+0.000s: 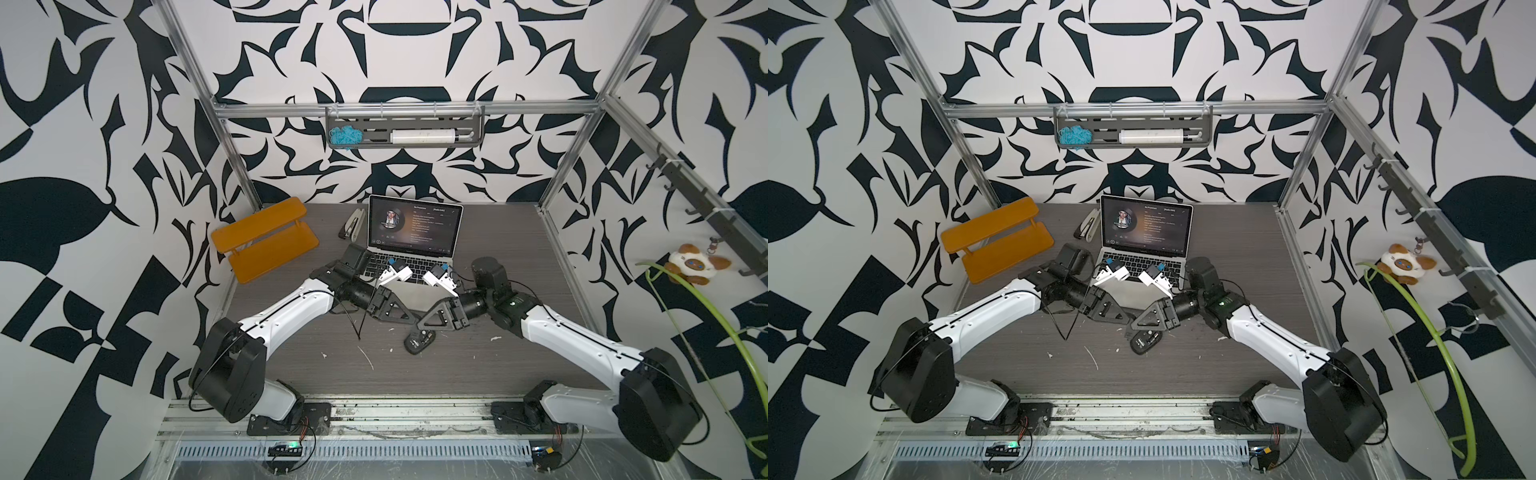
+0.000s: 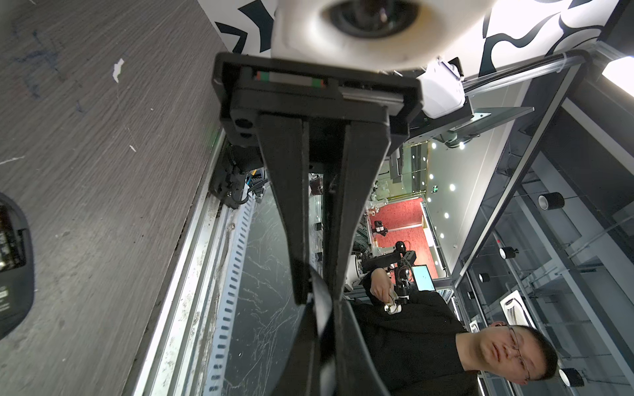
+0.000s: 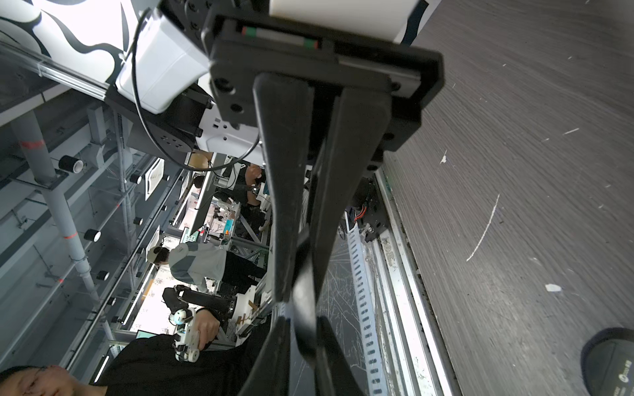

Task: Remove the wireless mouse receiver from the laptop
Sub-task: Pick up the lid from the center of the board.

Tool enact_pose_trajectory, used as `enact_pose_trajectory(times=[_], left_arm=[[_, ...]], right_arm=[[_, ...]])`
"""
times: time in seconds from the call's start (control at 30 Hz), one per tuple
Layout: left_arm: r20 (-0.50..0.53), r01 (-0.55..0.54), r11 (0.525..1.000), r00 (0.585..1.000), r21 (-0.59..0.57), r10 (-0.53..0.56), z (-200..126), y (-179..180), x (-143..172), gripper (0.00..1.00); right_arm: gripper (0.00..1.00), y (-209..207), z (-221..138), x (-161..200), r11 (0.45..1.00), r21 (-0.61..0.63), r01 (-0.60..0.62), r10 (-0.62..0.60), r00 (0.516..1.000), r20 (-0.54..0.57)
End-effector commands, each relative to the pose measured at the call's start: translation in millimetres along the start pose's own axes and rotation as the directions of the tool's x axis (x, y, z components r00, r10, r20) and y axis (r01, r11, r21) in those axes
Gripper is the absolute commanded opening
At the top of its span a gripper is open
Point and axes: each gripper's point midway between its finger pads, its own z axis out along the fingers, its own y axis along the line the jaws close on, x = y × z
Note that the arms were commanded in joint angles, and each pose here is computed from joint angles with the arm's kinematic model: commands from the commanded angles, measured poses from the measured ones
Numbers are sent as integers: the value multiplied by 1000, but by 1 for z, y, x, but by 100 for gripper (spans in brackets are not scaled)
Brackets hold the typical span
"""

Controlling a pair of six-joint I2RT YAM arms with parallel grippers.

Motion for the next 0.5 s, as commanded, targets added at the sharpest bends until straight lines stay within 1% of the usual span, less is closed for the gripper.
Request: enact_pose_trajectory(times=[0.0, 0.17, 0.2, 0.23, 0.27, 0.3, 0.4, 0.43, 0.47], left_arm=[[2, -33, 999, 999, 10, 33, -2, -9, -4, 6], [0, -25, 1000, 1000, 14, 25, -2, -7, -4, 7], [-1, -26, 1000, 1000, 16, 26, -1, -7, -4, 12], [0, -24, 1000, 1000, 14, 24, -1, -6, -4, 23], [3, -25, 1000, 1000, 9, 24, -2, -5, -5, 30], [7, -26, 1000, 1000, 7, 26, -3, -5, -6, 32], [50, -19, 1000, 999, -23, 21, -14, -1, -13, 55], [74, -16, 999, 997, -38, 18, -21, 1, -17, 98], [101, -24, 998, 994, -52, 29, -28, 1, -21, 99]], right_arm=[[11, 10, 5, -4, 998, -25, 52, -53, 999, -7], [1, 9, 8, -10, 998, -21, 62, -62, 998, 4], [0, 9, 9, -11, 998, -22, 64, -64, 998, 8], [0, 9, 10, -11, 998, -24, 65, -65, 998, 8], [0, 9, 9, -11, 998, -21, 68, -67, 998, 12], [0, 8, 9, -10, 997, -18, 71, -71, 997, 16], [0, 2, 6, -11, 998, 14, 66, -67, 997, 45], [0, -3, 3, -13, 998, 38, 60, -62, 996, 70], [0, -6, -1, -17, 997, 57, 53, -58, 994, 98]])
